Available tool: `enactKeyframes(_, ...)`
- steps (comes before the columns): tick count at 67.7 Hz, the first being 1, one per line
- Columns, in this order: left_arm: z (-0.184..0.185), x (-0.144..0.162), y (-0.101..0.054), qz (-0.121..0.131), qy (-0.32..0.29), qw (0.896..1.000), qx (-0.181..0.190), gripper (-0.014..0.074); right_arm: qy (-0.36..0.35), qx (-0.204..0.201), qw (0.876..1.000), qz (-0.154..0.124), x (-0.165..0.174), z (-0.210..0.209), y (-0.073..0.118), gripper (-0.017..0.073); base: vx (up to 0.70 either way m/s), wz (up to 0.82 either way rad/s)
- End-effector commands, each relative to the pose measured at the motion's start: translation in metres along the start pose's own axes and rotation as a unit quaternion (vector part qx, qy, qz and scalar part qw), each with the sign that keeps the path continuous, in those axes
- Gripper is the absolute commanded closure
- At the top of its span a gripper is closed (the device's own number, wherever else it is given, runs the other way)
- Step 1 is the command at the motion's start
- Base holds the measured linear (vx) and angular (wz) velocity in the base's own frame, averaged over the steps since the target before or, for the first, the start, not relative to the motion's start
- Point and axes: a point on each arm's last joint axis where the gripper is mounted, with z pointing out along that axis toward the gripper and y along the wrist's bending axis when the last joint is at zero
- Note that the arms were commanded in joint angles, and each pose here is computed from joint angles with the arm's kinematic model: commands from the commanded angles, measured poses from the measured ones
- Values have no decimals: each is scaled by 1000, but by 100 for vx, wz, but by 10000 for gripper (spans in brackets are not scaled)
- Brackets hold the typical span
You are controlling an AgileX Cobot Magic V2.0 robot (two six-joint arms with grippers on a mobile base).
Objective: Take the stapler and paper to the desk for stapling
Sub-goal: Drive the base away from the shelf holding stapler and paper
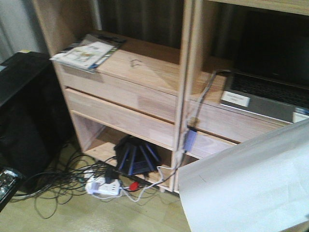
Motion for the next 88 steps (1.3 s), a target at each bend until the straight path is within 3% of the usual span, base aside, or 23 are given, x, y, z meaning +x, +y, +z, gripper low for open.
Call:
enactKeyframes(1, -5, -19, -1, -8, -70, 997, 4, 601, -6, -41, 999, -6, -4, 4, 13, 564, 3, 56)
enactKeyframes(48, -5, -19, -1, -8, -70, 997, 4, 601, -6, -41, 999, -6, -4, 4, 13, 564, 10, 51)
enactKeyframes(88, -5, -19, -1, -8, -70, 997, 4, 601, -6, -41, 999, -6, -4, 4, 13, 564, 16, 73)
